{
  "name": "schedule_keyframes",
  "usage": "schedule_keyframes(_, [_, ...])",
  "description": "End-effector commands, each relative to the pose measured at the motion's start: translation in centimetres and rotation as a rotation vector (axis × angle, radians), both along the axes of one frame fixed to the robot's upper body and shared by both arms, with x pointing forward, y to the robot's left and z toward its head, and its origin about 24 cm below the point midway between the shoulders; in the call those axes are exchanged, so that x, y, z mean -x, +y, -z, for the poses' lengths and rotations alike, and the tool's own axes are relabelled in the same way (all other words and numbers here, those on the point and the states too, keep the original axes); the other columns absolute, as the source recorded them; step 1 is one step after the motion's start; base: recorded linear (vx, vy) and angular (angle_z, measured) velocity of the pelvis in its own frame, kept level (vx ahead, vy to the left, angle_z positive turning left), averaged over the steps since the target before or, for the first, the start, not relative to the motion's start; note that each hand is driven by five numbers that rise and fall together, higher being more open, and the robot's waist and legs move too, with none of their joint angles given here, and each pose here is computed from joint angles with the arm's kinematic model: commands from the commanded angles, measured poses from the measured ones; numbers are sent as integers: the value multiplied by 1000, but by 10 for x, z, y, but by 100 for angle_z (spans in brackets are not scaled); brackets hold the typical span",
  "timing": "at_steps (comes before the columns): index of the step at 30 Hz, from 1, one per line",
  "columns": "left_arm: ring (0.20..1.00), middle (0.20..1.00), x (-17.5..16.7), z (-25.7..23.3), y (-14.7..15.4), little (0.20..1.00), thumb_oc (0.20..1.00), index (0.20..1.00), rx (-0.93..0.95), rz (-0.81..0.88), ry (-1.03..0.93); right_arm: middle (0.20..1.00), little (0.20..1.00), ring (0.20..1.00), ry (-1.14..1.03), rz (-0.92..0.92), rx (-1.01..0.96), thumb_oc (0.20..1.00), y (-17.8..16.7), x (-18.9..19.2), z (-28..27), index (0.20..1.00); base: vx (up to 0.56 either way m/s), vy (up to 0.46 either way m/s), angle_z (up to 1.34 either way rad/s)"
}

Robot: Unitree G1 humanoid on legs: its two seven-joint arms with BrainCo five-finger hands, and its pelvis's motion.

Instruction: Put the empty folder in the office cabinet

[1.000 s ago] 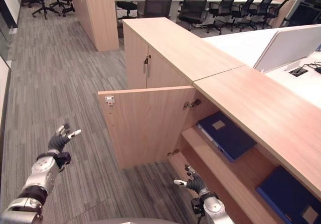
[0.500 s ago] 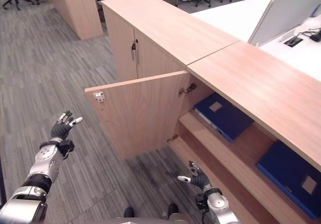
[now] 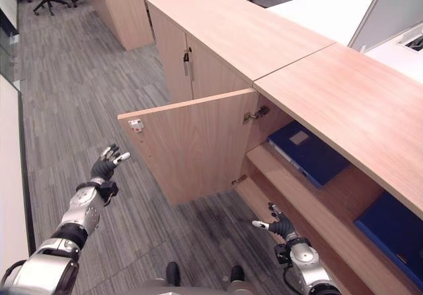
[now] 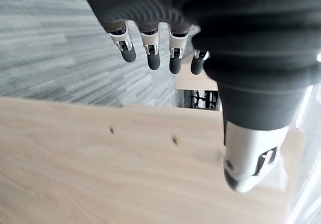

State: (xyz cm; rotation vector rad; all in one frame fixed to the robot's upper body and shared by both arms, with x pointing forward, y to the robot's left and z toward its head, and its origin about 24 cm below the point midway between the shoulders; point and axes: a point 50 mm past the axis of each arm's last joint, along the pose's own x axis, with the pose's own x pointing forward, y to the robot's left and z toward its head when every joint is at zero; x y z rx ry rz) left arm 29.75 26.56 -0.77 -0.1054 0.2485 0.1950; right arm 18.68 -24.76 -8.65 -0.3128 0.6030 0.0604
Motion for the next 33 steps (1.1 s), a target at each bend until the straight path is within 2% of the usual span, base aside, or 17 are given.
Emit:
schedule_keyframes(1, [1000, 1000, -6, -17, 15, 1000, 1000, 1000, -68, -24, -68, 1000, 1000, 1000, -70, -18, -31, 1000, 10, -3, -5, 1000, 22, 77, -10])
schedule_keyframes(16, [1000, 1000, -4, -22, 25, 1000, 1000, 1000, -118, -15, -63, 1000, 1000, 1000, -14, -60, -42, 1000, 22, 3, 6, 1000, 11, 49, -10])
schedule_keyframes(27, [1000, 1000, -31, -69, 44, 1000, 1000, 1000, -167, -37, -149, 1000, 1000, 1000, -62, -107, -30, 1000, 26, -18, -5, 1000, -35, 33, -32])
schedule_keyframes(33, [1000, 1000, -41, -81, 44, 1000, 1000, 1000, -179, -23, -166, 1000, 1000, 1000, -71, -127, -31, 1000, 30, -24, -7, 1000, -17, 28, -20])
